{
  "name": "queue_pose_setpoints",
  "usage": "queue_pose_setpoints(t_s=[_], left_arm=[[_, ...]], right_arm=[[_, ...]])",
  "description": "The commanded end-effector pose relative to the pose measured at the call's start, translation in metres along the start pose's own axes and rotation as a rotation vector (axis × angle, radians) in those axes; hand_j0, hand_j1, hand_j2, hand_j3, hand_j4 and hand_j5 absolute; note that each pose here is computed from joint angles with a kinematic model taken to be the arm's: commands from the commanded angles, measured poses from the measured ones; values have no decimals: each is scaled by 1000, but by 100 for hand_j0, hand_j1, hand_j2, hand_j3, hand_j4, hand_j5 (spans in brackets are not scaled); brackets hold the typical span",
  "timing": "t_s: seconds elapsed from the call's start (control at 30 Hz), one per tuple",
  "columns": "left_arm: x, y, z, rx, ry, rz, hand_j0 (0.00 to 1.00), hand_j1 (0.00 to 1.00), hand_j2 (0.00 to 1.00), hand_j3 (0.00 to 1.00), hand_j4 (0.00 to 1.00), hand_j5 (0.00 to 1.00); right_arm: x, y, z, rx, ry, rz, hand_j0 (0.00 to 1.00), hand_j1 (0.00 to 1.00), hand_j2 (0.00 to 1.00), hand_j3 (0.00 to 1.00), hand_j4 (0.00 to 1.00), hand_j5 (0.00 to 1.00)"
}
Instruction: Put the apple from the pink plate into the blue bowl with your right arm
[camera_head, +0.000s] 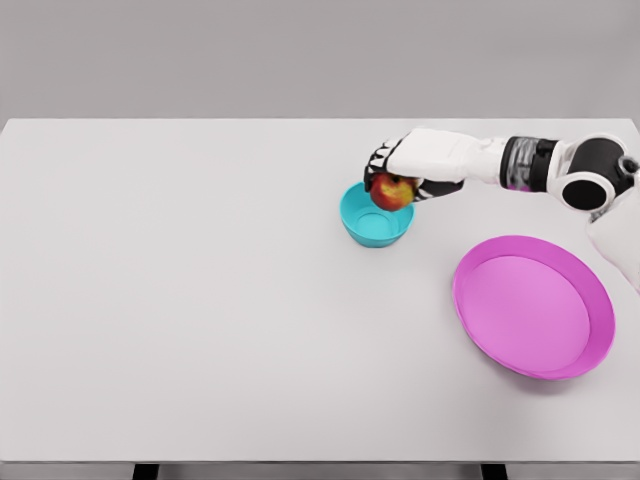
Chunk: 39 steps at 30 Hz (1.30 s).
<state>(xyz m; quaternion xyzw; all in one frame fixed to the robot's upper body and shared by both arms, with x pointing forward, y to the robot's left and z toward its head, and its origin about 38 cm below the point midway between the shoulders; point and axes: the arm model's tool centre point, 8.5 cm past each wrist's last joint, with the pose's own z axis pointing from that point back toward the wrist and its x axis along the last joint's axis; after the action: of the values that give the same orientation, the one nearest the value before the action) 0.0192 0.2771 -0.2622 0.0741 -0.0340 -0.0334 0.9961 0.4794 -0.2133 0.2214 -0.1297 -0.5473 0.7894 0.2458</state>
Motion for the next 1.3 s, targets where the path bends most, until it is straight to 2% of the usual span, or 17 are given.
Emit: queue_pose_setpoints(t_s=[0.0,0.13,0.23,0.33,0.37,0.4,0.7,0.8,0.87,0.9,0.93,1.0,1.03,1.1,1.13,1.17,1.27], left_arm=[[0,0,0,-1,0,0,100,100,100,100,100,100],[0,0,0,-1,0,0,100,100,100,100,100,100],[0,0,0,-1,0,0,100,100,100,100,100,100],[0,0,0,-1,0,0,100,100,100,100,100,100],[0,0,0,1,0,0,100,100,100,100,100,100],[0,0,0,1,0,0,100,100,100,100,100,100],[0,0,0,-1,0,0,100,100,100,100,100,100],[0,0,0,-1,0,0,100,100,100,100,100,100],[0,0,0,-1,0,0,100,100,100,100,100,100],[0,0,0,-1,0,0,100,100,100,100,100,100],[0,0,0,-1,0,0,100,100,100,100,100,100],[0,0,0,1,0,0,100,100,100,100,100,100],[0,0,0,-1,0,0,100,100,100,100,100,100],[0,0,0,-1,0,0,100,100,100,100,100,100],[0,0,0,-1,0,0,100,100,100,100,100,100],[0,0,0,-1,0,0,100,100,100,100,100,100],[0,0,0,-1,0,0,100,100,100,100,100,100]], right_arm=[[0,10,-7,22,-4,-21,42,42,42,42,42,42],[0,9,-8,23,-5,-19,42,42,42,42,42,42],[8,1,-19,22,-32,-1,42,42,42,42,42,42],[5,3,-20,31,-27,-7,45,45,45,45,45,45],[4,3,-20,32,-23,-10,60,60,60,60,60,60],[3,4,-20,32,-22,-14,100,100,100,100,100,100],[4,-3,-18,20,-25,0,100,100,100,100,100,100],[21,-26,-14,-22,-62,70,100,100,100,100,100,100],[14,-43,11,-81,-23,96,100,100,100,100,100,100],[3,-53,39,-119,30,110,100,100,100,100,100,100],[-3,-51,55,-134,64,103,100,100,100,100,100,100],[-26,-44,101,-208,175,50,100,100,100,100,100,100],[-33,-37,120,-207,217,40,100,100,100,100,100,100],[-44,-25,142,-248,276,-11,100,100,100,100,100,100],[-49,-14,151,-308,306,-65,100,100,100,100,100,100],[-46,-5,144,-347,298,-107,100,100,100,100,100,100],[-47,-4,146,-359,302,-114,100,100,100,100,100,100]])
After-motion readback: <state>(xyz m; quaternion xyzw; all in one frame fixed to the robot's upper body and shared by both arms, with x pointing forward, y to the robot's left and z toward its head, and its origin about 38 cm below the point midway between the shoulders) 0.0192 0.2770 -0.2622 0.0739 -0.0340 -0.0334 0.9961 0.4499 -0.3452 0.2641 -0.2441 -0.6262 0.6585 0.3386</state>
